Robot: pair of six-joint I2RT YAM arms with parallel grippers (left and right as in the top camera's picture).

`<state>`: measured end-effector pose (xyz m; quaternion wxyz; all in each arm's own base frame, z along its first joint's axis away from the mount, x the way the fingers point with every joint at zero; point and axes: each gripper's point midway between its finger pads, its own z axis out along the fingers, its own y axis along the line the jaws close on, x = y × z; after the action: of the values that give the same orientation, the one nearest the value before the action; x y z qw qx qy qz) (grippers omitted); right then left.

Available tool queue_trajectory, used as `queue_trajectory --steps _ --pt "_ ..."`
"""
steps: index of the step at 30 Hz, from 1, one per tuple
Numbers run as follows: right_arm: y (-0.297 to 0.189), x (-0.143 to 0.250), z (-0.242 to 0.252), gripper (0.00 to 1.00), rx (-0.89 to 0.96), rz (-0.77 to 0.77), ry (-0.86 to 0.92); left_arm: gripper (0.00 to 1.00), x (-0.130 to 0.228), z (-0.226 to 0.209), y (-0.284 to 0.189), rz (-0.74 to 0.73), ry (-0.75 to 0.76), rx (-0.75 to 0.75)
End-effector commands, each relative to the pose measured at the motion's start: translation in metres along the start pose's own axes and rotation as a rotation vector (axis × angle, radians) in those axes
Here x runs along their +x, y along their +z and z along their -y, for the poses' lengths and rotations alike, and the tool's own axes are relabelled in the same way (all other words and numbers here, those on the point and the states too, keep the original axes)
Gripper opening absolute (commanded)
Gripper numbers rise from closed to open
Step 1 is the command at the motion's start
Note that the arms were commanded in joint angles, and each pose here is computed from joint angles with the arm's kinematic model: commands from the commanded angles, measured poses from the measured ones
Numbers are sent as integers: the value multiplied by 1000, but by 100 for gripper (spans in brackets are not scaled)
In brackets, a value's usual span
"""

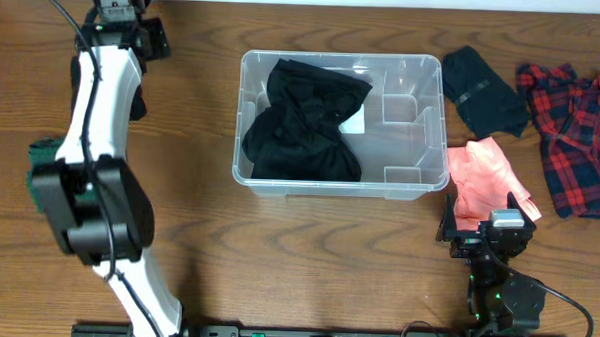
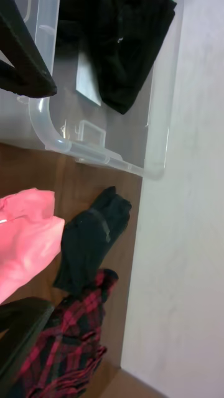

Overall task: Pack container
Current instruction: 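Move the left gripper back to the green banded garment, then grasp the green garment with clear band using the left gripper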

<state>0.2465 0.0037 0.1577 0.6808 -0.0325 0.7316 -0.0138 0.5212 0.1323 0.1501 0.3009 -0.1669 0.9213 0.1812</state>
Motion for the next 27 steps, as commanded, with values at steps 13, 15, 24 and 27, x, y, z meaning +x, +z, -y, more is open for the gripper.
queue_trajectory --steps 13,15,24,27 --pt "0 0 0 99 -2 1 -9 98 48 -22 70 -167 32 17" --pt "0 0 0 99 -2 1 -9 98 47 -20 70 -161 29 25" --pt "0 0 0 99 -2 1 -9 98 43 -17 76 -141 25 37" --pt "0 0 0 99 -2 1 -9 98 47 -14 84 -145 41 38"
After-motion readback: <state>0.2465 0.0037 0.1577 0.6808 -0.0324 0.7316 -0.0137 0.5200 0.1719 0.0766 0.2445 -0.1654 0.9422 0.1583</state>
